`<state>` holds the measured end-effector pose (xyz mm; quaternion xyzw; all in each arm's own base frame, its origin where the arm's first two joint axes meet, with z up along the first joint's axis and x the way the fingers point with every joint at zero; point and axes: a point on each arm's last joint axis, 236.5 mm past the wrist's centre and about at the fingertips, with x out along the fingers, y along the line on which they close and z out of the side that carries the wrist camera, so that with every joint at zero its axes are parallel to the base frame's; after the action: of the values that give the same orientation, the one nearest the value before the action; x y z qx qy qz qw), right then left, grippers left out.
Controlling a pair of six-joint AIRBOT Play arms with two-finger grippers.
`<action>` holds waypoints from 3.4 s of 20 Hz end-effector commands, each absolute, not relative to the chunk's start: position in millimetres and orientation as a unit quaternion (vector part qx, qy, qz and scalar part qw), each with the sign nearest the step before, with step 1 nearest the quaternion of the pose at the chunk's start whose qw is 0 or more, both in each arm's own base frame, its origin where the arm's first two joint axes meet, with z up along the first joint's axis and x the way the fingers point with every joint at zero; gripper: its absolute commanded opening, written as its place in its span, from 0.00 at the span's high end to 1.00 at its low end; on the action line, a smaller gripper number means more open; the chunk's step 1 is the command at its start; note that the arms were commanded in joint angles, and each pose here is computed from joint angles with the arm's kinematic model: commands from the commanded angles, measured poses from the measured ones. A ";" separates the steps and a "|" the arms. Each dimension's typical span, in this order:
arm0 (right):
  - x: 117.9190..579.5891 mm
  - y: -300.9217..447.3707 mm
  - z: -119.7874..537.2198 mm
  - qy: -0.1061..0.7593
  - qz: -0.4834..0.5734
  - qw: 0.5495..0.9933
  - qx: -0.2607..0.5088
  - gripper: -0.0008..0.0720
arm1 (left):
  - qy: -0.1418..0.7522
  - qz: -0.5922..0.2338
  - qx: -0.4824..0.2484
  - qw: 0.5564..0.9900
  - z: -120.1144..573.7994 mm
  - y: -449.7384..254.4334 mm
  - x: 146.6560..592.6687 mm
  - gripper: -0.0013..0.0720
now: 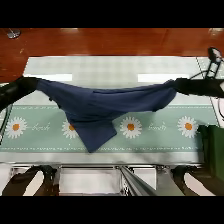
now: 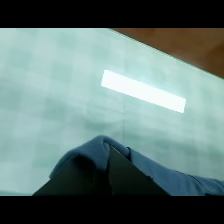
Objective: Fold the shirts.
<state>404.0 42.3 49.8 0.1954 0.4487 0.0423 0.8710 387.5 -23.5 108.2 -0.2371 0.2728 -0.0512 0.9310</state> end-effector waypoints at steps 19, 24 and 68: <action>392.3 -68.1 -13.2 0.635 0.013 0.717 0.288 0.14 | 0.649 -0.060 -0.319 0.688 -47.1 -31.5 276.7 0.02; 368.7 -30.3 -32.3 0.556 0.008 0.766 0.324 0.14 | 0.579 -0.039 -0.468 0.666 -81.9 -82.5 266.6 0.02; 456.9 14.4 342.8 0.250 0.138 0.944 0.168 0.94 | 0.084 -0.218 -0.273 0.933 372.8 -59.0 394.7 0.95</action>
<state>489.3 24.6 240.6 0.2073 0.3438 0.1365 0.9057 417.4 -73.7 267.7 -0.3194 0.1935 -0.2099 0.9036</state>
